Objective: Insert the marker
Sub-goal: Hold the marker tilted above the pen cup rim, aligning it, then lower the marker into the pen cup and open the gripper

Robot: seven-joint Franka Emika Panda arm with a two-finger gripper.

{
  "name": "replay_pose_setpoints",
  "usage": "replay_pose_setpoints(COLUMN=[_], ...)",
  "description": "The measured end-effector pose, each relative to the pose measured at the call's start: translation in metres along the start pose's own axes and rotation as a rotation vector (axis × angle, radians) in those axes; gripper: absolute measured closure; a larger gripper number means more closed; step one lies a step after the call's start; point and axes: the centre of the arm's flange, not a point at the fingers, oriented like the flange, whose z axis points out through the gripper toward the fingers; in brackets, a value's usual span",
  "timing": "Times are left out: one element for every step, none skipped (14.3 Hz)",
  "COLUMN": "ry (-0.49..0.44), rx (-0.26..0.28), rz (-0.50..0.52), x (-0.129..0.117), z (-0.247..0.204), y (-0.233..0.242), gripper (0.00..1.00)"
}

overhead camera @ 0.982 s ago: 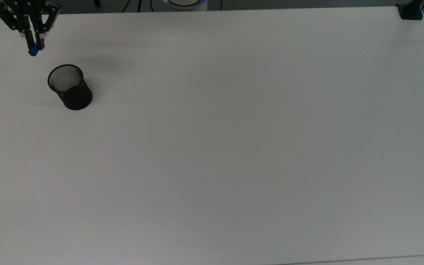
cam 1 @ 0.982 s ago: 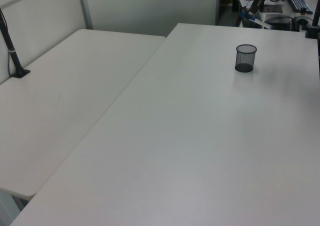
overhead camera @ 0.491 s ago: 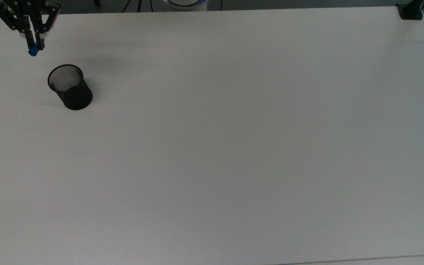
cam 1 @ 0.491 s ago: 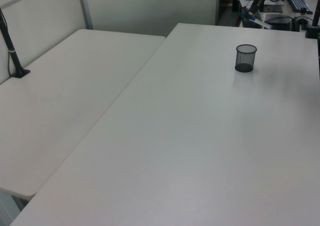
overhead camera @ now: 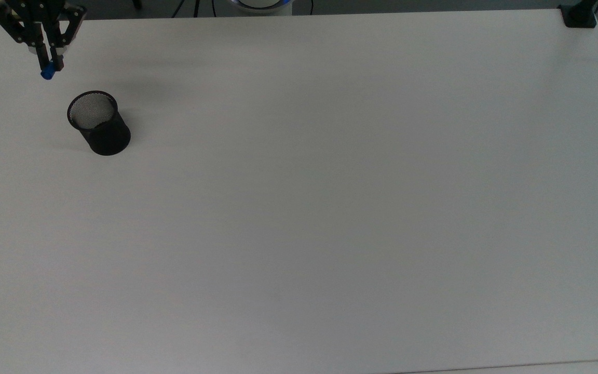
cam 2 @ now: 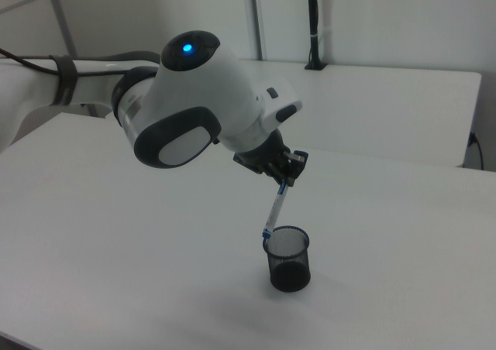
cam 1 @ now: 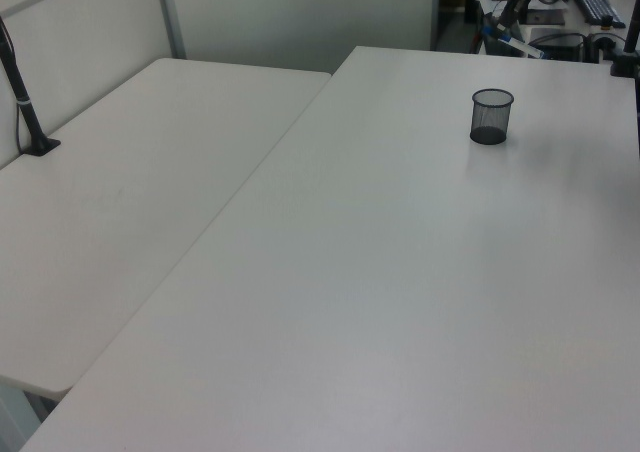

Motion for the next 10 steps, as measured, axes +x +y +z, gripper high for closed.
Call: replay_pose_setpoints(ry=[-0.001,0.002,0.005,0.005,0.002,-0.002,-0.002,0.000,0.009,0.017], rx=[0.001,0.008,0.016,0.023,0.026,0.029,0.028,0.025,0.015,0.006], rz=[0.001,0.011,0.022,0.029,0.031,0.030,0.028,0.027,0.026,0.026], x=[0.000,-0.001,-0.002,-0.002,-0.003,-0.003,-0.002,-0.002,-0.001,0.000], z=[0.001,0.002,0.004,0.006,0.009,0.012,0.014,0.016,0.019,0.020], y=[0.000,0.000,0.000,0.000,-0.001,-0.002,-0.003,-0.003,-0.002,-0.002], gripper=[0.83,0.83,0.83,0.83,0.83,0.83,0.83,0.83,0.83,0.83])
